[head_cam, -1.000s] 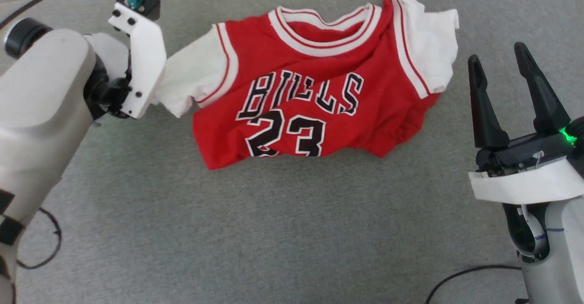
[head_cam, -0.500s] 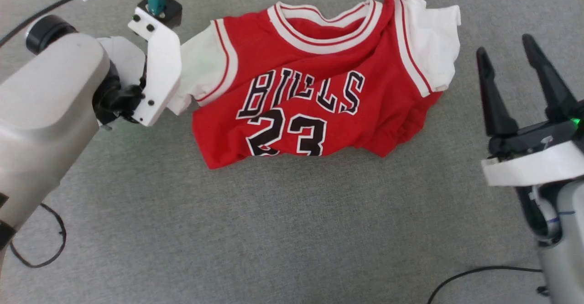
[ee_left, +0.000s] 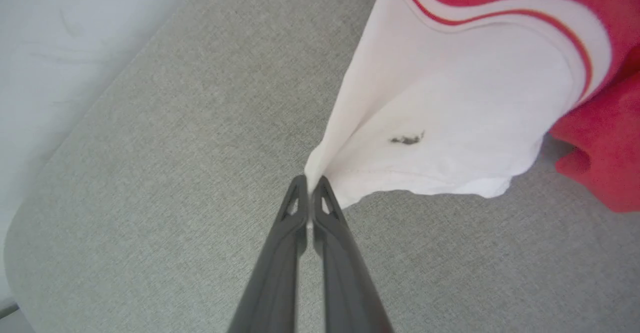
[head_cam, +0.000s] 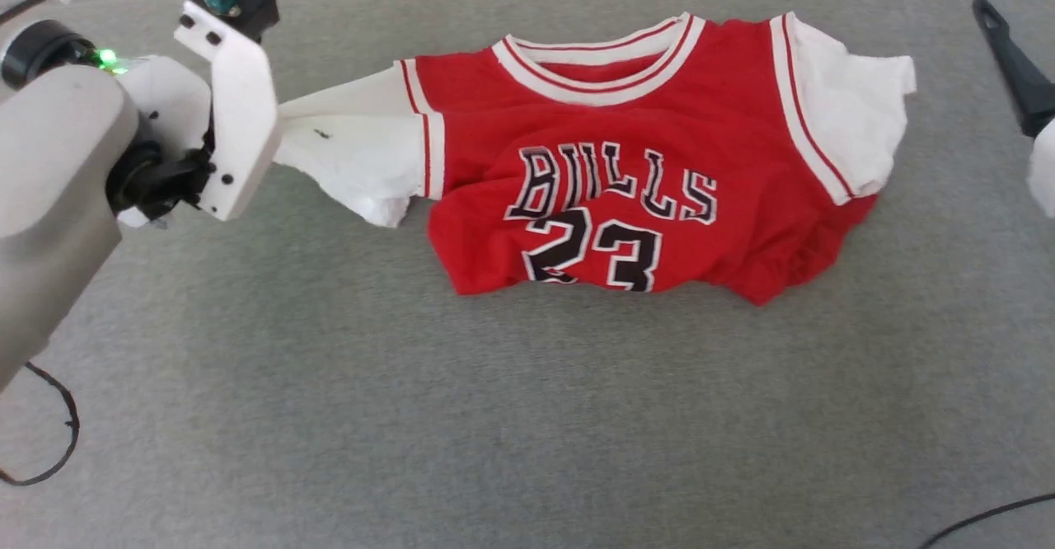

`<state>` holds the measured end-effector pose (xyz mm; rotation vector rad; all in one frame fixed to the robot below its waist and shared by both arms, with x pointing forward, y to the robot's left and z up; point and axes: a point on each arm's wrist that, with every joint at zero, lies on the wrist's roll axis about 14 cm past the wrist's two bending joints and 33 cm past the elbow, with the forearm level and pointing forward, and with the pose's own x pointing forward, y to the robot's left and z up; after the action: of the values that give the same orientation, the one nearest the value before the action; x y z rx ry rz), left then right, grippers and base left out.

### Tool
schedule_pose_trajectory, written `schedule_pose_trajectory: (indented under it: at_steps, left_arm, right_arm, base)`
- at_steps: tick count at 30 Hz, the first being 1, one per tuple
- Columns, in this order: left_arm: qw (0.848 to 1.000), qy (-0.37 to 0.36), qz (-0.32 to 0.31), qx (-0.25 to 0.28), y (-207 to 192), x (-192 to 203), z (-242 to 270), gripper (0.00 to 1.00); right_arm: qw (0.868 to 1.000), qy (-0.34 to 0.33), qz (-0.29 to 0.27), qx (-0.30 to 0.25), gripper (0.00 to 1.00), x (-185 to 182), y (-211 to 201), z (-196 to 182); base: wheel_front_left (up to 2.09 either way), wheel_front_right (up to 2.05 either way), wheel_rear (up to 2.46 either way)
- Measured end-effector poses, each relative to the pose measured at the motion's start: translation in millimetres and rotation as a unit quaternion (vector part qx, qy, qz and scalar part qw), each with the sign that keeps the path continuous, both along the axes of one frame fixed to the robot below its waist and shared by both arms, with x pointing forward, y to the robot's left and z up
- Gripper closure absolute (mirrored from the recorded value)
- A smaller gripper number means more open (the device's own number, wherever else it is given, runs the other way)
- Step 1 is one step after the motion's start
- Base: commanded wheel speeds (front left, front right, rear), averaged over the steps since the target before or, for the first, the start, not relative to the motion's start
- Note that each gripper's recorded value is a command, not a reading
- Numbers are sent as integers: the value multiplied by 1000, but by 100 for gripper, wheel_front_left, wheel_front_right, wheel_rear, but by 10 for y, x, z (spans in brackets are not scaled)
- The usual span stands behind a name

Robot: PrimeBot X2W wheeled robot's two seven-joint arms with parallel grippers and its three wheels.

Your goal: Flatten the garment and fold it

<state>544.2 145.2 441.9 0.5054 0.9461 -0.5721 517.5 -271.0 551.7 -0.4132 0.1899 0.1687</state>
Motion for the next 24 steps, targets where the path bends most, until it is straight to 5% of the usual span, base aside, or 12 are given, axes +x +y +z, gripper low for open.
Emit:
schedule_pose_trajectory:
  at_steps: [4, 11, 19, 24]
  left_arm:
    - [1000, -6, 21, 3, 212, -36, 15, 100]
    - [999, -10, 45, 1, 420, -25, -29, 100]
    - [999, -10, 47, -13, 413, 131, -179, 100]
    - [999, 2, 53, -11, 476, 160, -364, 100]
  right_arm:
    - [992, 121, 0, -47, 0, 82, -39, -283]
    - [948, 307, -29, -78, 0, 158, -115, -724]
    - [907, 413, -81, -4, 0, 422, -147, -1244]
    - [897, 434, -68, 35, 0, 567, 99, -1665]
  base:
    - [0, 0, 0]
    - [0, 0, 0]
    - [0, 0, 0]
    - [0, 0, 0]
